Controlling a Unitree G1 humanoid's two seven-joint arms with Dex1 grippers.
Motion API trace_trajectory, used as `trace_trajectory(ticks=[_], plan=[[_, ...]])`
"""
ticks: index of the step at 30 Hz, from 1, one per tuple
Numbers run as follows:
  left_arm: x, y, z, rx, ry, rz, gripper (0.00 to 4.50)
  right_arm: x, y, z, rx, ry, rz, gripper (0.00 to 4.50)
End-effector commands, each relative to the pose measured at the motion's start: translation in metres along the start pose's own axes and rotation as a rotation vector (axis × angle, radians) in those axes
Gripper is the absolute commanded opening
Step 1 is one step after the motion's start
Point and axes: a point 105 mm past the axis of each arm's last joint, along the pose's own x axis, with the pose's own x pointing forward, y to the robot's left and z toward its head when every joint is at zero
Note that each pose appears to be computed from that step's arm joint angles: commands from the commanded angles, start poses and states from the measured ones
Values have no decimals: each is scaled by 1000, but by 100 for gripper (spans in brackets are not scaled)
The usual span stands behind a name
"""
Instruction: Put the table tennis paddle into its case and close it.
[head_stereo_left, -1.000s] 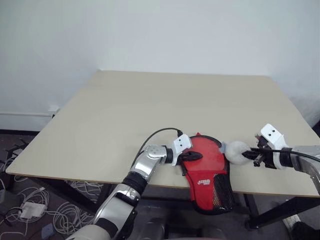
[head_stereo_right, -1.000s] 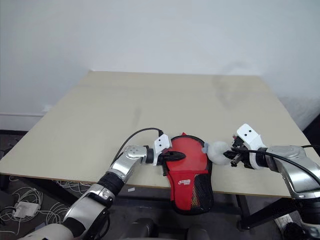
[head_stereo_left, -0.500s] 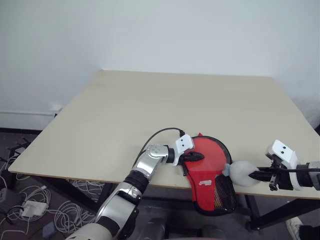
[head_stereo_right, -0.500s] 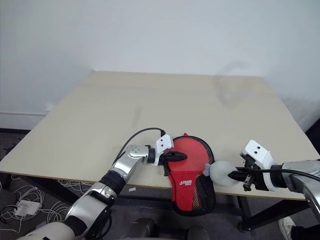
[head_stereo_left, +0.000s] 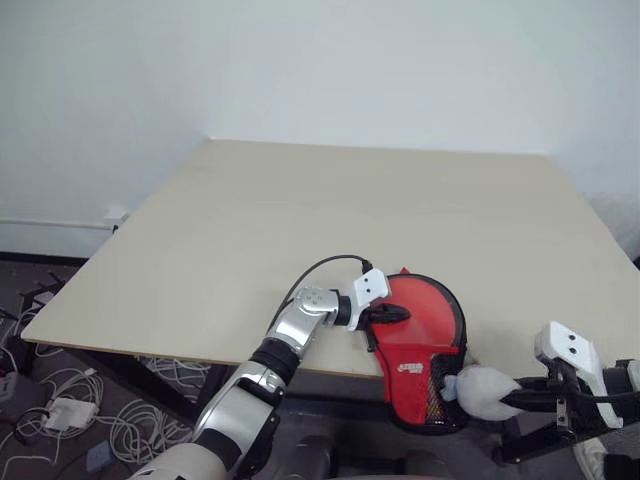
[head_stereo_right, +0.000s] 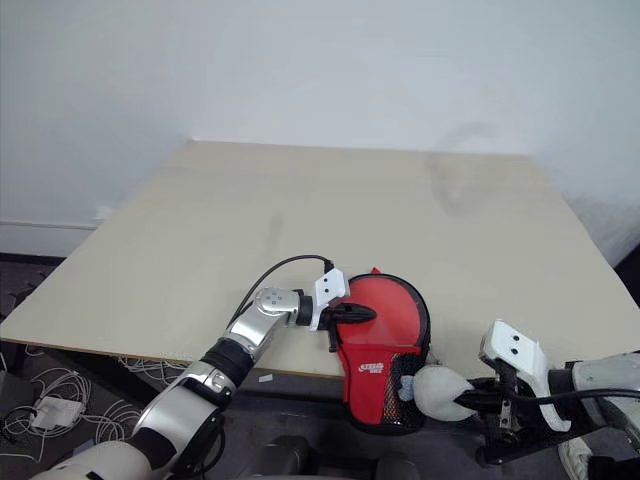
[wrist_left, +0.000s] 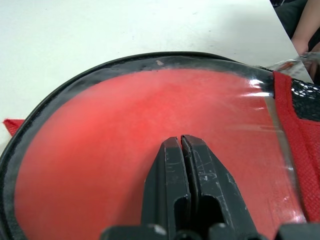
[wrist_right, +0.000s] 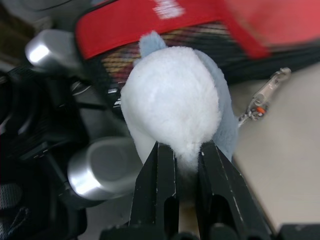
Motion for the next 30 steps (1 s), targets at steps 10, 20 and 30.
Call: trace_trajectory(ticks=[10, 20, 30], plan=[[-4, -6, -35, -59, 128, -3, 0, 5, 38, -12, -85, 62, 191, 6], [-3, -6, -35, -58, 128, -1, 0, -1, 49, -20, -137, 91, 278, 6], [-5, -5, -37, -47, 136, 12, 0, 1, 36, -4, -137, 29, 244, 178]])
